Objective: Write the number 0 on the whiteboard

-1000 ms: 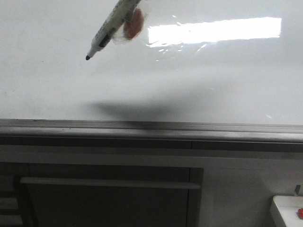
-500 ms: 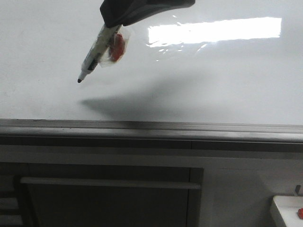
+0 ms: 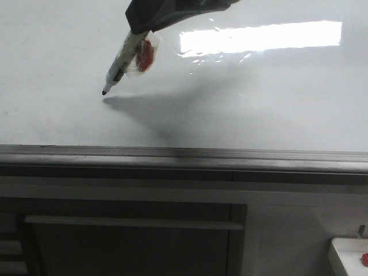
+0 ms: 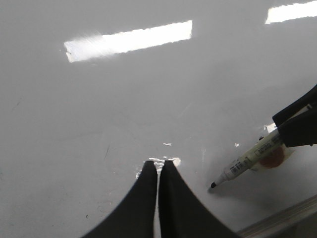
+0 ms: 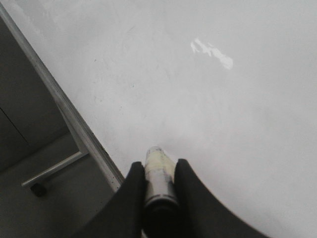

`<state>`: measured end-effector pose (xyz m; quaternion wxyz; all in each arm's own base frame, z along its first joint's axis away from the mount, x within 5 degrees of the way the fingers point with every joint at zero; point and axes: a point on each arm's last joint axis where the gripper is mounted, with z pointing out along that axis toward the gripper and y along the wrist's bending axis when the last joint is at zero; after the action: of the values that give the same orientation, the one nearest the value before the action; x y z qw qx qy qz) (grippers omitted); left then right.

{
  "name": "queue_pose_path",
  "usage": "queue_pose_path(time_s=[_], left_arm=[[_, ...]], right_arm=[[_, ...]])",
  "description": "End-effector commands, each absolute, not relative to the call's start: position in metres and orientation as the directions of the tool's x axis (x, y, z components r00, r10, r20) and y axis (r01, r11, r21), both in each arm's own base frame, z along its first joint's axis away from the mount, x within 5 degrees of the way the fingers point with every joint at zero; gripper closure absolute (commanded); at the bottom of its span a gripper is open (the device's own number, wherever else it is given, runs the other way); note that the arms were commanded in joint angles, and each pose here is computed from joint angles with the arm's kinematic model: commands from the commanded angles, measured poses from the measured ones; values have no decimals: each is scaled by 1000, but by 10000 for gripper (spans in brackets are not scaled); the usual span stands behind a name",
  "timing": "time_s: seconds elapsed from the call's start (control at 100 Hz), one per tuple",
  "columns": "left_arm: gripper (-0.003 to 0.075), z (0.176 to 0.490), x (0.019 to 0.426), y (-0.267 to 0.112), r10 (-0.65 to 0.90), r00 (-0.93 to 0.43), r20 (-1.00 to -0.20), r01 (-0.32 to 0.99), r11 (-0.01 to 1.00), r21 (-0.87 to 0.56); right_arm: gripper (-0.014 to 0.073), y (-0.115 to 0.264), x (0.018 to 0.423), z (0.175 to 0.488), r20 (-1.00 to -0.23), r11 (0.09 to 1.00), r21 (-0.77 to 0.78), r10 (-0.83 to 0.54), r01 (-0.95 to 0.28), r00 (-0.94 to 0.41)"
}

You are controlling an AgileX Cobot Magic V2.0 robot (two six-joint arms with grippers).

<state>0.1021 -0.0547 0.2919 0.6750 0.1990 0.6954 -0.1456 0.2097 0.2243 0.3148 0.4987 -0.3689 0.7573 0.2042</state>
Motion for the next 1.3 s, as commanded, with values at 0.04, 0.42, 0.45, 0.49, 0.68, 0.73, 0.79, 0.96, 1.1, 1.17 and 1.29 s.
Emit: queue_pose_path(time_s=[0.04,0.42,0.45,0.49,0.68,0.73,0.79,0.96,1.1,1.17,1.29], left_arm=[[741,308,104,-55,16,68,-998,460,887,46],[741,308,104,-54,0,59,-998,459,888,28],[741,308,104,-54,0,59,-998,459,888,28],[741,308,104,-54,0,59,-998,459,888,28],[741,308,104,-54,0,59,-998,459,888,28],[741,308,104,-54,0,59,-998,459,888,28],[741,308,104,-54,0,59,-998,459,888,28],[741,308,104,-54,0,59,-998,459,888,28],[741,308,104,-54,-1,61,-998,459,888,28],[741,308,104,-54,-1,61,-998,459,888,28],[741,308,104,-54,-1,61,-998,459,888,28]], right_arm=[[673,224,219,344,-952,664,-110,-285,-740,-114],[673,199,243,375,-950,724,-159,-296,-671,-94],[673,195,242,378,-950,728,-159,-297,-666,-98],[673,191,240,379,-946,731,-158,-304,-664,-109],[673,182,231,371,-928,724,-152,-339,-673,-155],[673,182,230,365,-923,724,-136,-341,-676,-179],[673,183,228,357,-918,722,-114,-340,-683,-205],[673,196,220,343,-913,690,-114,-357,-715,-199],[673,209,222,337,-916,673,-116,-357,-730,-183],[673,213,226,334,-920,675,-118,-350,-728,-175],[673,218,231,337,-924,676,-119,-343,-727,-168]])
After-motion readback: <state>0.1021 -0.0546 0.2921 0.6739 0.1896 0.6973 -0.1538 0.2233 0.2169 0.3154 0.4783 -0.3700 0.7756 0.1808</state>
